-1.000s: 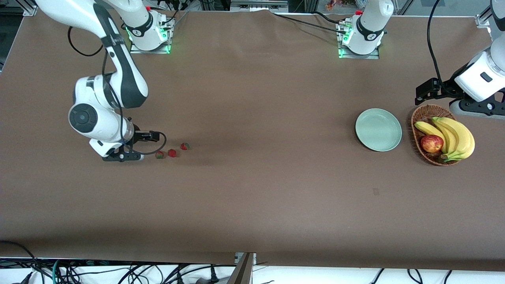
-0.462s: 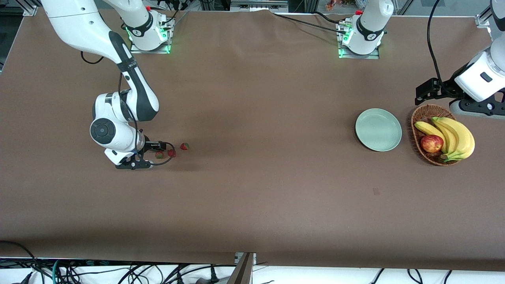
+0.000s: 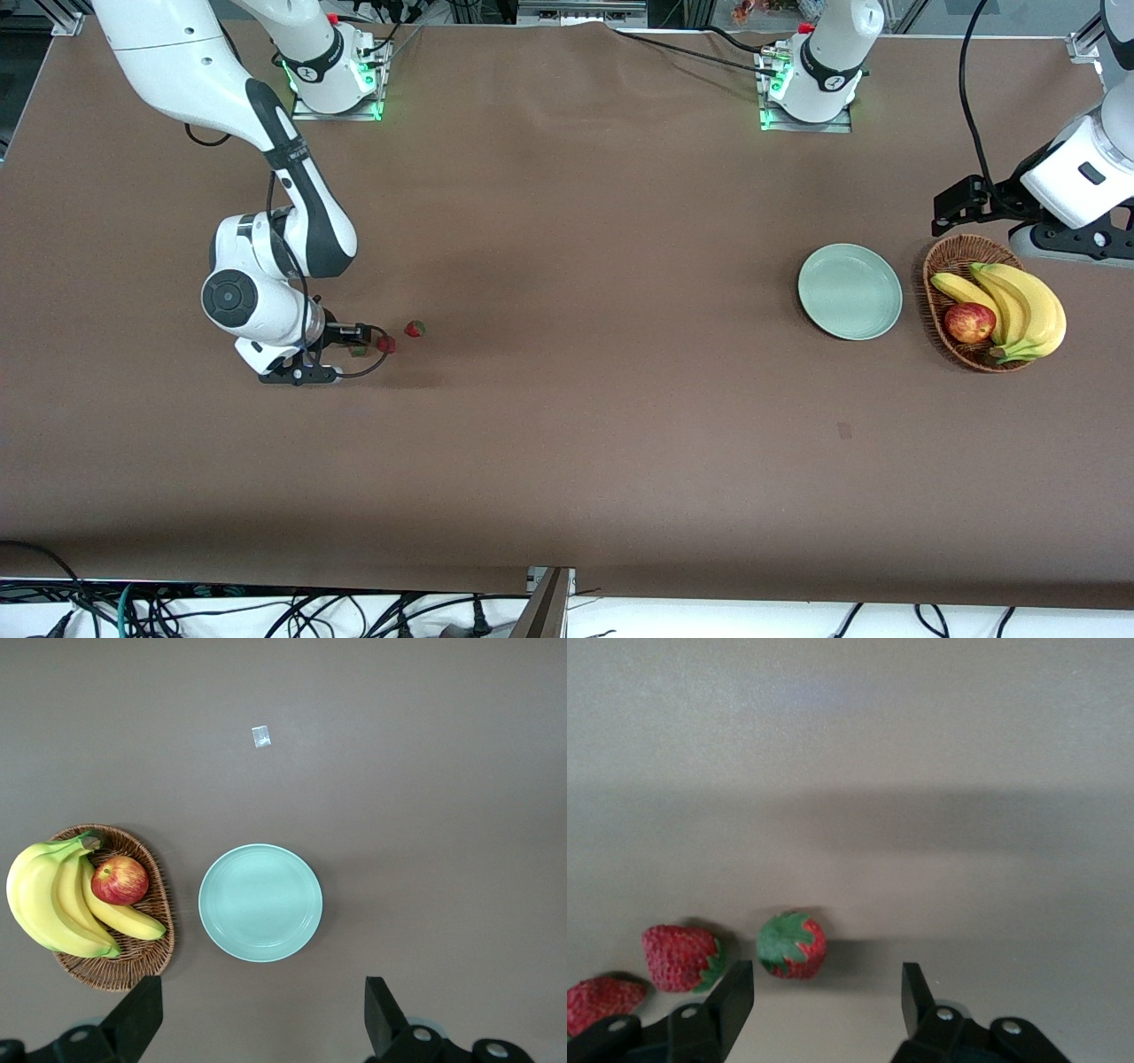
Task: Collect all strawberries into plate
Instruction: 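Reach the right gripper down and grasp the first red strawberry, then carry the strawberry to mid-table and release it with the right gripper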
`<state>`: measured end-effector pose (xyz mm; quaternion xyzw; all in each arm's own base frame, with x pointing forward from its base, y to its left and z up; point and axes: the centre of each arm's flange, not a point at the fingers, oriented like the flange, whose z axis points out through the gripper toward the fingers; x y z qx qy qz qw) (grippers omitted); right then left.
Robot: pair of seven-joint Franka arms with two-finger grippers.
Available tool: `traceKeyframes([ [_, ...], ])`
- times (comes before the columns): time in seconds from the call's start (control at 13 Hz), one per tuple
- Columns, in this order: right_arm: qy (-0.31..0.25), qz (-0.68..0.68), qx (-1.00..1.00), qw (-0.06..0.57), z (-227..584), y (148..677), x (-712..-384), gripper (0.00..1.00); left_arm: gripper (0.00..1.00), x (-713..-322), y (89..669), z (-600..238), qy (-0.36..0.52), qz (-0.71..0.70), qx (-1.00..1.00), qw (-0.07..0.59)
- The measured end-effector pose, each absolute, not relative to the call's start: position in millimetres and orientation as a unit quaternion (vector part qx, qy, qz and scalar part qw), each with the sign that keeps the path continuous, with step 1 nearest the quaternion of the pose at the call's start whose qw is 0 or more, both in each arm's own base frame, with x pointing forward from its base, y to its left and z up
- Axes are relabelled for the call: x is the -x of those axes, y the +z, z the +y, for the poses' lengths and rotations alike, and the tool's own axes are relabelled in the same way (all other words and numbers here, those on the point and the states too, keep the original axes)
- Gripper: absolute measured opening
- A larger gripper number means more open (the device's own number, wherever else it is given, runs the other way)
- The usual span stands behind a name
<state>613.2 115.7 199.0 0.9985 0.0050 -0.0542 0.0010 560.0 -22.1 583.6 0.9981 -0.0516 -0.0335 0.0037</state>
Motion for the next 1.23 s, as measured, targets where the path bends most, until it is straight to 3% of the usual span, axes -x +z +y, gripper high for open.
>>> traceKeyframes([
  [0.38, -0.047, 0.003, -0.999, -0.001, 116.1, 185.4, -616.2, 0.72, 1.0, -560.1, 583.4, -22.1, -0.034, -0.052, -0.998, 0.004],
  [0.62, -0.046, 0.002, -0.999, -0.001, 116.3, 186.6, -617.3, 0.35, 1.0, -560.1, 583.4, -22.1, -0.034, -0.052, -0.998, 0.004],
  [0.69, -0.045, 0.002, -0.999, -0.001, 116.4, 186.8, -617.5, 0.32, 1.0, -560.1, 583.4, -22.1, -0.034, -0.052, -0.998, 0.004],
  [1.0, -0.044, 0.004, -0.999, -0.004, 120.1, 197.6, -625.5, 0.32, 1.0, -560.1, 583.4, -22.1, -0.034, -0.052, -0.998, 0.004],
  [1.23, -0.072, -0.01, -0.997, -0.036, 142.3, 242.3, -646.7, 0.32, 1.0, -560.1, 583.4, -22.1, -0.034, -0.052, -0.998, 0.004],
])
